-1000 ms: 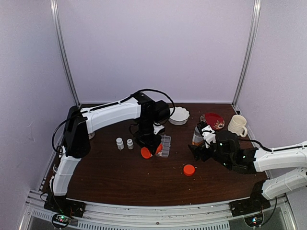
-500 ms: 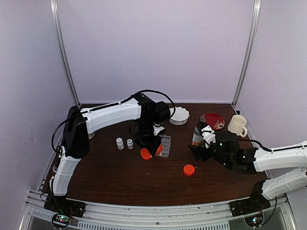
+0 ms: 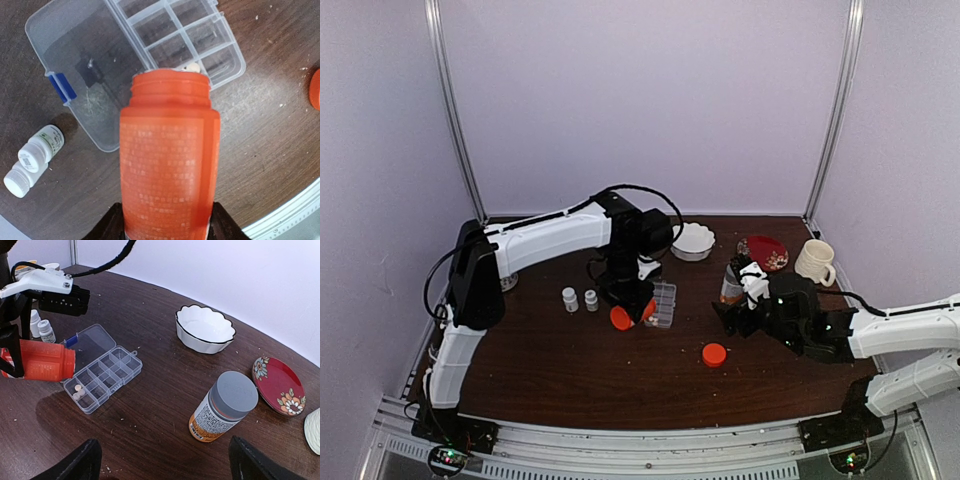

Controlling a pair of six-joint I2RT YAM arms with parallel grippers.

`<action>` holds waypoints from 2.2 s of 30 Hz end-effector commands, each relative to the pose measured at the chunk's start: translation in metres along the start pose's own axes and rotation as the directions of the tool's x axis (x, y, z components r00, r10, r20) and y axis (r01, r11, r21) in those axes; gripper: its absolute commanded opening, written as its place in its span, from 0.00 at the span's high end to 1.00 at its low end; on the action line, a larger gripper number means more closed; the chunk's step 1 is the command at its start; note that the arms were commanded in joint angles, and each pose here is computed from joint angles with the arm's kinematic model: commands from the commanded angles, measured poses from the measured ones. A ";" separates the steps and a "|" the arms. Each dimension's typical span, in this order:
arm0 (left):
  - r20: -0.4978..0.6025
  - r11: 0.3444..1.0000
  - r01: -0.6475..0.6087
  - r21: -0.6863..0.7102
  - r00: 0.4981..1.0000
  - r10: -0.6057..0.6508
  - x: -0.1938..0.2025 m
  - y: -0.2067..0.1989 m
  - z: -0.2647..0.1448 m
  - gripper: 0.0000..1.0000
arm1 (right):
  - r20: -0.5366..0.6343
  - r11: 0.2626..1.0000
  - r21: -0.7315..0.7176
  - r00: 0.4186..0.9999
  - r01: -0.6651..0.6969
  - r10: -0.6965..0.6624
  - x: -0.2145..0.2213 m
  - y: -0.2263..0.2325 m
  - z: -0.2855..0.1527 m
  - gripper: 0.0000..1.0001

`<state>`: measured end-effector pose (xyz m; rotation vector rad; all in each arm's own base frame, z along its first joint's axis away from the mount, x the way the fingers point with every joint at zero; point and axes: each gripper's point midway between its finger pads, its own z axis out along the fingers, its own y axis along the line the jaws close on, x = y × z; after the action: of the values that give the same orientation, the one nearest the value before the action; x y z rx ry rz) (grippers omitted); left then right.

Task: Sort the pills into containers
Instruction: Pour the pill into the compartment of the pill container.

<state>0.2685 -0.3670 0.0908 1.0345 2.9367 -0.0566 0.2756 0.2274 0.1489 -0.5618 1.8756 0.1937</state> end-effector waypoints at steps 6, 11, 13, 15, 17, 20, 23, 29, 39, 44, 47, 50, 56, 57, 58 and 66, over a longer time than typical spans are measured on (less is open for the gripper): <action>0.046 1.000 -0.024 0.014 0.999 0.023 -0.006 -0.010 -0.016 1.00 | 0.010 1.000 0.013 1.000 -0.004 0.004 -0.010 -0.002 0.003 0.09; 0.001 1.000 -0.001 0.015 1.000 0.001 -0.001 -0.004 -0.005 1.00 | 0.010 1.000 0.011 1.000 -0.005 0.005 -0.011 -0.001 0.003 0.09; 0.021 1.000 -0.003 0.031 1.000 0.002 -0.003 -0.007 -0.010 1.00 | 0.011 1.000 0.011 1.000 -0.005 0.005 -0.011 -0.002 0.003 0.09; 0.039 0.999 -0.008 0.052 0.999 0.006 -0.003 -0.012 -0.017 1.00 | 0.009 1.000 0.011 1.000 -0.005 0.004 -0.011 -0.001 0.003 0.09; 0.055 0.998 -0.006 0.062 0.999 0.003 -0.004 -0.015 -0.023 1.00 | 0.006 1.000 0.011 1.000 -0.003 0.003 -0.010 -0.001 0.004 0.09; 0.076 0.997 -0.018 0.080 0.997 0.012 -0.006 -0.021 -0.026 1.00 | 0.007 1.000 0.010 1.000 -0.003 0.003 -0.010 -0.001 0.004 0.09; 0.031 0.998 -0.011 0.060 0.999 0.009 -0.004 -0.015 -0.007 1.00 | 0.008 1.000 0.009 1.000 -0.004 0.004 -0.011 -0.001 0.004 0.09; 0.070 0.996 -0.033 0.080 0.997 0.027 -0.012 -0.026 -0.015 1.00 | 0.010 1.000 0.011 1.000 -0.003 0.003 -0.011 -0.001 0.003 0.09; 0.008 0.999 -0.018 0.041 1.000 0.017 -0.004 -0.019 -0.007 1.00 | 0.007 1.000 0.013 1.000 -0.002 0.002 -0.010 -0.002 0.003 0.09; 0.033 0.997 -0.028 0.066 0.999 0.026 -0.010 -0.024 -0.005 1.00 | 0.008 1.000 0.014 1.000 -0.001 0.001 -0.011 -0.002 0.003 0.09; 0.043 0.998 -0.038 0.043 0.998 0.036 -0.010 -0.023 -0.015 1.00 | 0.002 1.000 0.016 1.000 0.001 -0.001 -0.009 -0.002 0.003 0.09; 0.042 0.998 -0.028 0.050 0.999 0.026 -0.009 -0.017 -0.008 1.00 | 0.009 1.000 0.017 1.000 -0.001 0.001 -0.011 -0.003 0.003 0.09; 0.036 1.000 -0.014 0.015 0.999 0.013 -0.001 -0.008 -0.008 1.00 | 0.007 1.000 0.019 1.000 0.000 0.000 -0.010 -0.003 0.003 0.09; 0.037 1.000 -0.009 0.012 0.999 0.008 0.000 -0.007 -0.011 1.00 | 0.006 1.000 0.019 1.000 0.000 0.000 -0.010 -0.003 0.003 0.09; 0.036 1.000 -0.006 0.011 0.999 0.006 0.001 -0.007 -0.014 1.00 | 0.004 1.000 0.019 1.000 0.001 -0.001 -0.010 -0.003 0.003 0.09; 0.000 1.000 -0.001 -0.023 1.000 0.001 0.002 0.002 -0.005 1.00 | 0.003 1.000 0.020 1.000 0.001 -0.002 -0.009 -0.003 0.003 0.09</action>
<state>0.2621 -0.3705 0.0862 1.0608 2.9279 -0.0468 0.2773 0.2297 0.1480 -0.5700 1.8823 0.1875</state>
